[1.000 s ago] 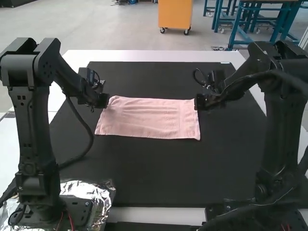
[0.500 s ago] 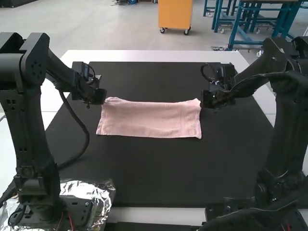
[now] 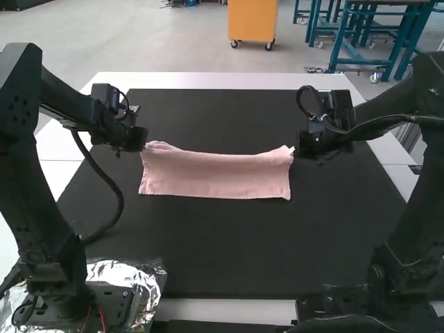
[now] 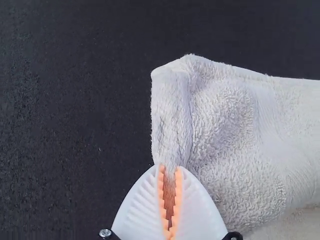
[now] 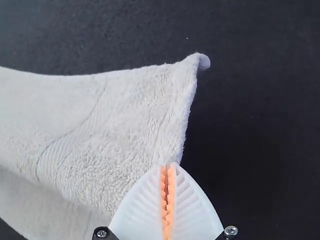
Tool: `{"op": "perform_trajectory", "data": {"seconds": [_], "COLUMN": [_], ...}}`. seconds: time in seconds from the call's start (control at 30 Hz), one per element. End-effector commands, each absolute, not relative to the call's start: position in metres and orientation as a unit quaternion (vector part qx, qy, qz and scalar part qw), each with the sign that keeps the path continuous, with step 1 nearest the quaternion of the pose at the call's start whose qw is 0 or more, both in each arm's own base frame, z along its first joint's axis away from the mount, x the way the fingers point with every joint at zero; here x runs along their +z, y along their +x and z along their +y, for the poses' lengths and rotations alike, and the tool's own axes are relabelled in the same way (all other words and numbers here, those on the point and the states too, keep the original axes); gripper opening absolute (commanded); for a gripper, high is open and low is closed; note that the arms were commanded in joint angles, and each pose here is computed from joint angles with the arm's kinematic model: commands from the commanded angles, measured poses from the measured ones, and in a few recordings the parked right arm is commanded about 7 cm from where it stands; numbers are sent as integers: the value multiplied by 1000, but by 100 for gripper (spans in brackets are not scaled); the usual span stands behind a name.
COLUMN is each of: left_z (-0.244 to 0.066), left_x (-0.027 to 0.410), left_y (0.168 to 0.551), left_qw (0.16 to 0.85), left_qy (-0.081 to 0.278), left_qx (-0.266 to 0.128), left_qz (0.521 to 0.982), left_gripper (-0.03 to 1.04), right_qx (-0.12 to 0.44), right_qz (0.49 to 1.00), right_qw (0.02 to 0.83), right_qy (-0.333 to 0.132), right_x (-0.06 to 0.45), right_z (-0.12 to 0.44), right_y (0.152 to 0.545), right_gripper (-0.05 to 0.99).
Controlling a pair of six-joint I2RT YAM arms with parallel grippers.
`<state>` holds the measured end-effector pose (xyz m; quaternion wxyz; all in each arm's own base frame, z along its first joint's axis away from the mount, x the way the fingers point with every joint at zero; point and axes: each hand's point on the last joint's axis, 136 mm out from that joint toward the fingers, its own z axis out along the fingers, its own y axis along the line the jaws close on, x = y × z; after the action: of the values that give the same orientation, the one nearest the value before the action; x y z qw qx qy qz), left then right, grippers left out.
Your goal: Fold the towel.
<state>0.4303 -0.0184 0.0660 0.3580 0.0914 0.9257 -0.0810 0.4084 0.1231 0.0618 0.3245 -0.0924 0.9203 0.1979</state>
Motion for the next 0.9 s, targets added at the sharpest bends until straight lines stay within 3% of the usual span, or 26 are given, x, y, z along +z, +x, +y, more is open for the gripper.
{"op": "perform_trajectory", "data": {"seconds": [0.0, 0.67, 0.7, 0.73, 0.77, 0.83, 0.87], "left_z": [-17, -18, -19, -19, -20, -18, -18], "left_x": [70, 40, 35, 32, 29, 30, 35], "left_y": [419, 349, 344, 341, 337, 338, 342], "left_qw": [352, 296, 290, 286, 282, 286, 298], "left_qy": [91, 89, 95, 97, 100, 99, 99], "left_qx": [-81, -77, -76, -77, -77, -77, -78], "left_qz": [928, 948, 949, 950, 951, 950, 946], "left_gripper": [2, 2, 3, 9, 29, 78, 93], "right_qx": [211, 221, 221, 221, 222, 222, 219], "right_qz": [919, 949, 949, 949, 949, 947, 947], "right_qw": [323, 213, 213, 214, 213, 218, 219], "right_qy": [-87, -74, -74, -71, -69, -76, -85], "right_x": [70, 18, 18, 18, 18, 23, 25], "right_z": [120, 117, 117, 116, 116, 118, 118], "right_y": [401, 329, 329, 329, 329, 332, 332], "right_gripper": [-3, -2, 5, 20, 39, 86, 92]}}
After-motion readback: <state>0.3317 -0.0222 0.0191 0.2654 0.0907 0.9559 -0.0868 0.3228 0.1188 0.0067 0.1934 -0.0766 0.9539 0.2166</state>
